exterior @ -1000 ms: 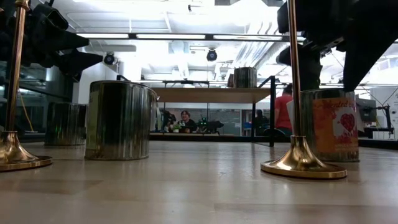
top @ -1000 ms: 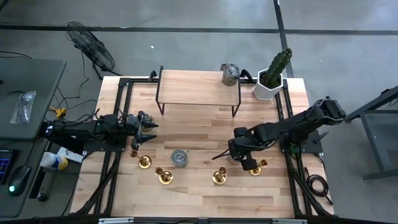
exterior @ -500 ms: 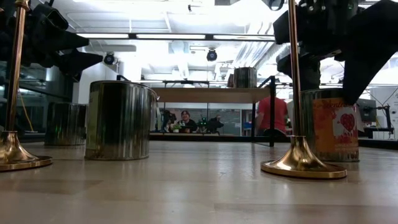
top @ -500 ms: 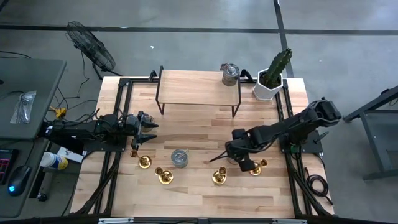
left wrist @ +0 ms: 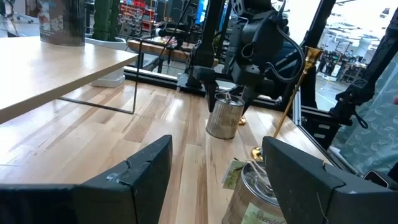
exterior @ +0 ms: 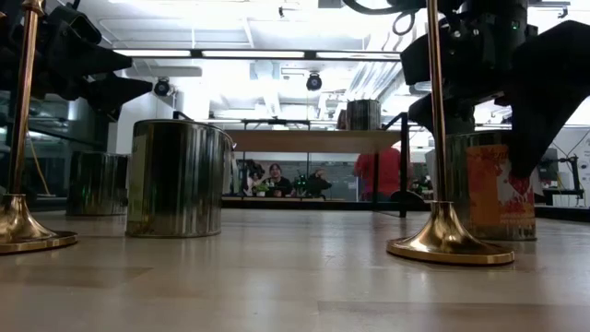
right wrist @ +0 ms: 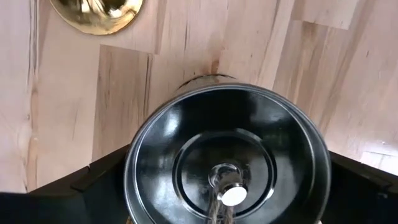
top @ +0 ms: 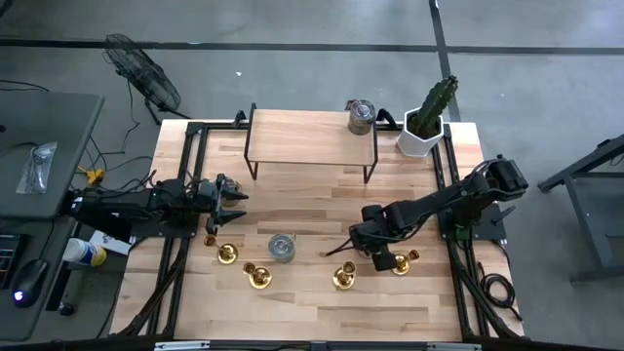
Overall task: Pick & Place candle stick holders
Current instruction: Put the silver scented candle on the shelf
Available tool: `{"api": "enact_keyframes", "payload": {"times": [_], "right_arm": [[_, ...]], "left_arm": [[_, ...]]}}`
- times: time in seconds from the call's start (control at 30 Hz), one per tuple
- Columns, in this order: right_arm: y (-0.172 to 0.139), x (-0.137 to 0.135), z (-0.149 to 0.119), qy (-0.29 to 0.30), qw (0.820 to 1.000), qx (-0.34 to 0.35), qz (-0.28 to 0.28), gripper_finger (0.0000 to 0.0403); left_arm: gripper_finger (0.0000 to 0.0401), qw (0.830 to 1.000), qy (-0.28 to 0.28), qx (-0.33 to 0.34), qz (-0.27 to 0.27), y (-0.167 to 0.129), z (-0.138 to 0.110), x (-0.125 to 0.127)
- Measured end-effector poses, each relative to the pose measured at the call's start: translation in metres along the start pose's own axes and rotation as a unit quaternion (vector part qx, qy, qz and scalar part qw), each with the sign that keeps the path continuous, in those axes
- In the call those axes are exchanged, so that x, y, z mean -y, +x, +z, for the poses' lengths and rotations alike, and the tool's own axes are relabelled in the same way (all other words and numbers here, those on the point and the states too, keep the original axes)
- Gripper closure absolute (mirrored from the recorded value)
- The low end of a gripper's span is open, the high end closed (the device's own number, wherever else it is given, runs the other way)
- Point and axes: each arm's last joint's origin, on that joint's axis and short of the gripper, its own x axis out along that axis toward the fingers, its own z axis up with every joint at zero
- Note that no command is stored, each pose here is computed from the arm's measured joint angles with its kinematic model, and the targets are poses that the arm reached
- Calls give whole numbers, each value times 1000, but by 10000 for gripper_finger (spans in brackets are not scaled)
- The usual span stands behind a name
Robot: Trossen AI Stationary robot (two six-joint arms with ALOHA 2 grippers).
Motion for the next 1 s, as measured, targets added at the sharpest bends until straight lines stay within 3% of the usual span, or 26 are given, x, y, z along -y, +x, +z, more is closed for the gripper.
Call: {"api": "enact_keyframes", "payload": {"times": [0.2, 0.57, 1.0], "right_arm": [[0, 0, 0, 40, 999, 2, 0, 45], [-2, 0, -1, 57, 998, 2, 7, 49], [-44, 14, -3, 133, 991, -3, 16, 49]], "left_arm": [[158, 1000, 0, 0, 0, 0, 0, 0], [158, 1000, 0, 0, 0, 0, 0, 0], [158, 1000, 0, 0, 0, 0, 0, 0]]}}
